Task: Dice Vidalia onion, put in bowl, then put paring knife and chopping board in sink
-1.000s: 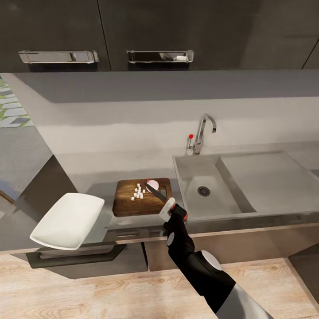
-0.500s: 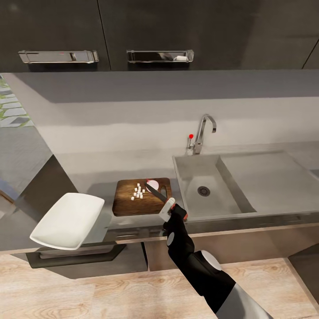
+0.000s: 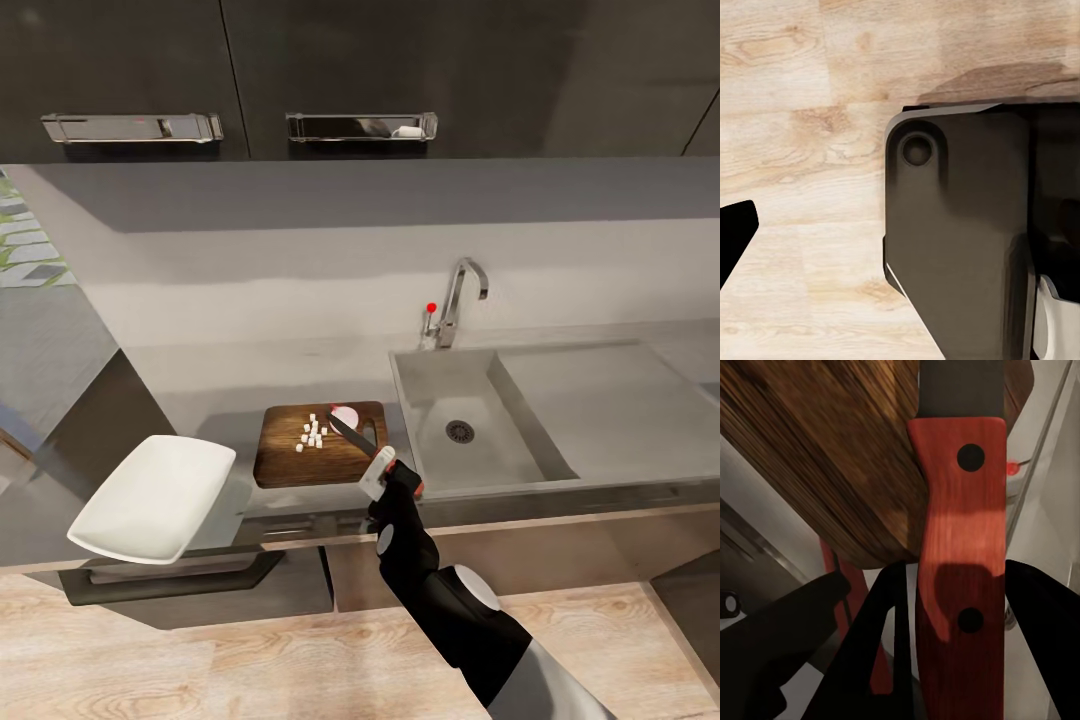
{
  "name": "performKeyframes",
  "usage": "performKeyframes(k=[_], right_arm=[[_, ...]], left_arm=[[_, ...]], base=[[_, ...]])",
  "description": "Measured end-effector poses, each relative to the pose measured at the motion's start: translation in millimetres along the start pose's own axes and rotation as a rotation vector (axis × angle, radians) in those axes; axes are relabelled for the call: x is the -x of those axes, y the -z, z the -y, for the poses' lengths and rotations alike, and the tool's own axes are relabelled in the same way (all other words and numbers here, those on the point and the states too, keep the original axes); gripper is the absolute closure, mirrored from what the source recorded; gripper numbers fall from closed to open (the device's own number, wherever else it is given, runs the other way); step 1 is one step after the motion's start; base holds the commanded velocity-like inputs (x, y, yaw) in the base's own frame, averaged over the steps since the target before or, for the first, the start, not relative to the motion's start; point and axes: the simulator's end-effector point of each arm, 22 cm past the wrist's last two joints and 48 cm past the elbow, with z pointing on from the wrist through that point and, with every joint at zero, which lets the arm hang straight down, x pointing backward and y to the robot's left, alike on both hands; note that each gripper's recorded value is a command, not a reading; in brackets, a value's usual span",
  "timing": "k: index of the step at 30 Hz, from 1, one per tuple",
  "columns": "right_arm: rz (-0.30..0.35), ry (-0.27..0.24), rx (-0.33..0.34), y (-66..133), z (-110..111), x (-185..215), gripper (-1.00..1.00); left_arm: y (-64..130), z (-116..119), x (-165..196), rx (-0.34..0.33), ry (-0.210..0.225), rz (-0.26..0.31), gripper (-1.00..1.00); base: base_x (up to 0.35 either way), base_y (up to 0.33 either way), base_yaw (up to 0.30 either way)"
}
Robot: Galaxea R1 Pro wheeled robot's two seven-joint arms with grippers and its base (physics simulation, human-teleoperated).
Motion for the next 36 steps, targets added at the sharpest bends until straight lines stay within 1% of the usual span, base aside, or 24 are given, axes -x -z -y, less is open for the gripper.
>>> performKeyframes(k=[14, 17, 21, 36], right_arm=[[-0.002, 0.0, 0.002, 0.3, 0, -1, 1.0], [-0.003, -0.002, 0.004, 0.9, 0, -1, 1.0], [0.0, -0.019, 0.018, 2.3, -2, 1, 1.0], [0.013, -0.018, -0.002, 8.9, 8, 7, 1.0]], left_arm=[[-0.2, -2, -4, 0.003, -0.004, -0.008, -1.0], [-0.5, -2, -3, 0.004, -0.004, -0.003, -1.0], [-0.7, -2, -1, 0.004, -0.003, 0.002, -1.0], [-1.3, -2, 7, 0.005, 0.0, 0.025, -1.0]], base=[[0.0, 0.0, 0.0], [0.0, 0.0, 0.0], [0.0, 0.0, 0.0], [0.0, 0.0, 0.0]])
